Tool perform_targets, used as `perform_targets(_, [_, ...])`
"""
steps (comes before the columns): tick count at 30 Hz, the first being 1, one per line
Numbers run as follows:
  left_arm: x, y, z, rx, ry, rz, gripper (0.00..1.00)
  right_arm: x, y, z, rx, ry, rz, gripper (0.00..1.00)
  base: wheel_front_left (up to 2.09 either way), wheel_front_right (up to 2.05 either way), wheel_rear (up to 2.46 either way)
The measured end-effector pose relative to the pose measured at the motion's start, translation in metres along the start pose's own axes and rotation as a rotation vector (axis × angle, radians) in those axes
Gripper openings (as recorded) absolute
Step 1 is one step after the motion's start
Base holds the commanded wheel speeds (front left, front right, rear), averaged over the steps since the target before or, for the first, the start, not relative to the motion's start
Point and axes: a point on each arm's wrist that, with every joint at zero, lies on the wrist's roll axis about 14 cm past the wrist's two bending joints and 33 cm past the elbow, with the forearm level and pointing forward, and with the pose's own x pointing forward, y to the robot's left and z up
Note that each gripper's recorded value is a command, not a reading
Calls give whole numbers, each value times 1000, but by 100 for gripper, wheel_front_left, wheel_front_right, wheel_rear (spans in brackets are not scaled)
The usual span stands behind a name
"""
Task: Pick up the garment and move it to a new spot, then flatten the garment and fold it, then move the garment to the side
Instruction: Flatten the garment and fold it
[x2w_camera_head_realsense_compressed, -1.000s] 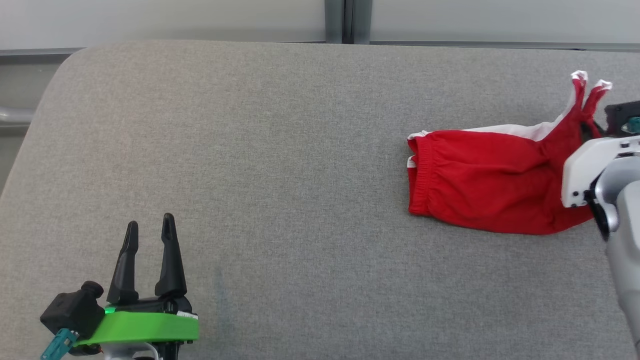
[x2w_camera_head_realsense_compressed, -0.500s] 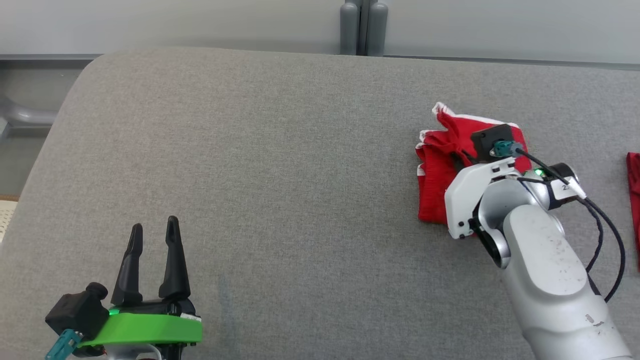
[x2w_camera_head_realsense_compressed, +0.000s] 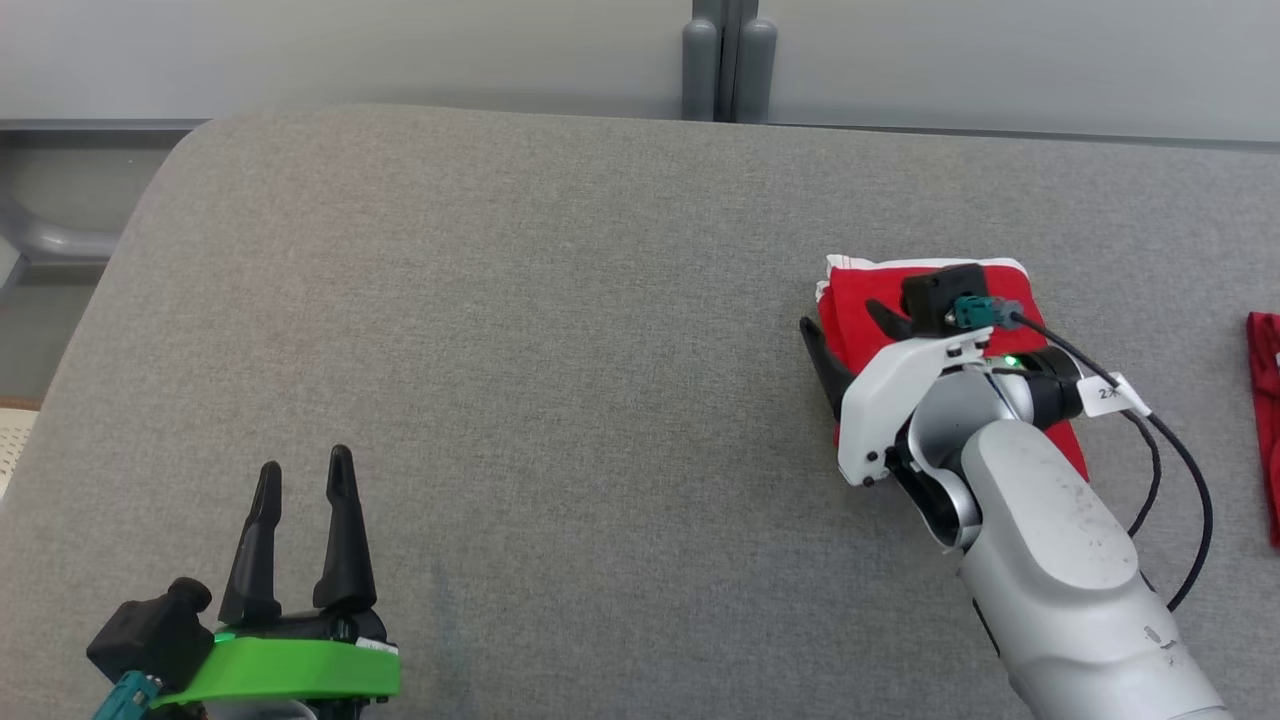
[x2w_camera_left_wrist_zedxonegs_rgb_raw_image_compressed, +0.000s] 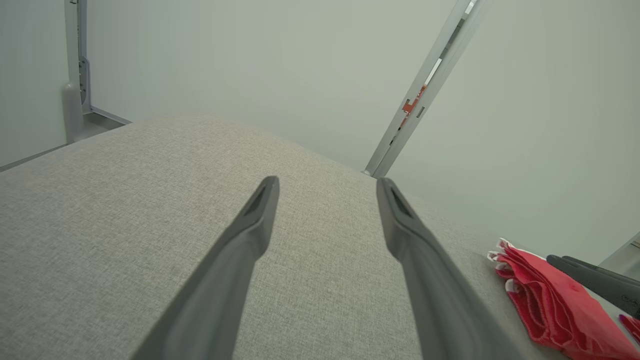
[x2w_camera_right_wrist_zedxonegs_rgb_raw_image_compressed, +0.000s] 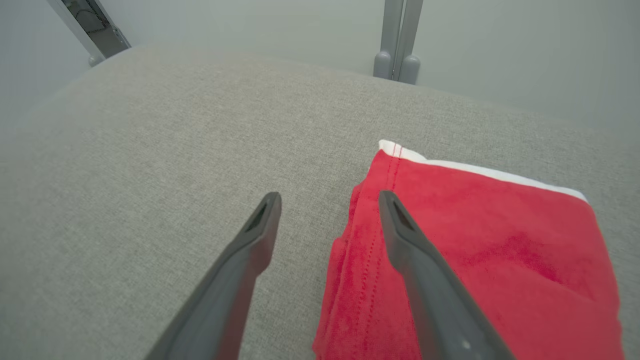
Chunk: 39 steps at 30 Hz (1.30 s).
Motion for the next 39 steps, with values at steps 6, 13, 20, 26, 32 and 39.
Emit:
perform_targets(6, [2, -5, -3, -5, 7, -17, 100, -14, -27, 41, 77, -179, -68, 100, 0, 0, 0])
perform_targets(13, [3, -15, -5, -14, 12, -50, 100, -66, -98, 50, 13, -323, -293, 100, 0, 0, 0])
perform_targets(20, [2, -30, -10, 12, 28, -101, 100, -132, -132, 12, -17, -389, -459, 100, 0, 0, 0])
perform_targets(26, [6, -41, -8, 78, 19, -148, 100, -170, -128, -16, -10, -395, -506, 100, 0, 0, 0])
perform_targets(32, [9, -47, -13, 142, 33, -180, 100, -188, -109, -34, 16, -391, -486, 100, 0, 0, 0])
perform_targets(39, [8, -43, -27, 180, 79, -177, 100, -190, -86, -31, 22, -415, -427, 100, 0, 0, 0])
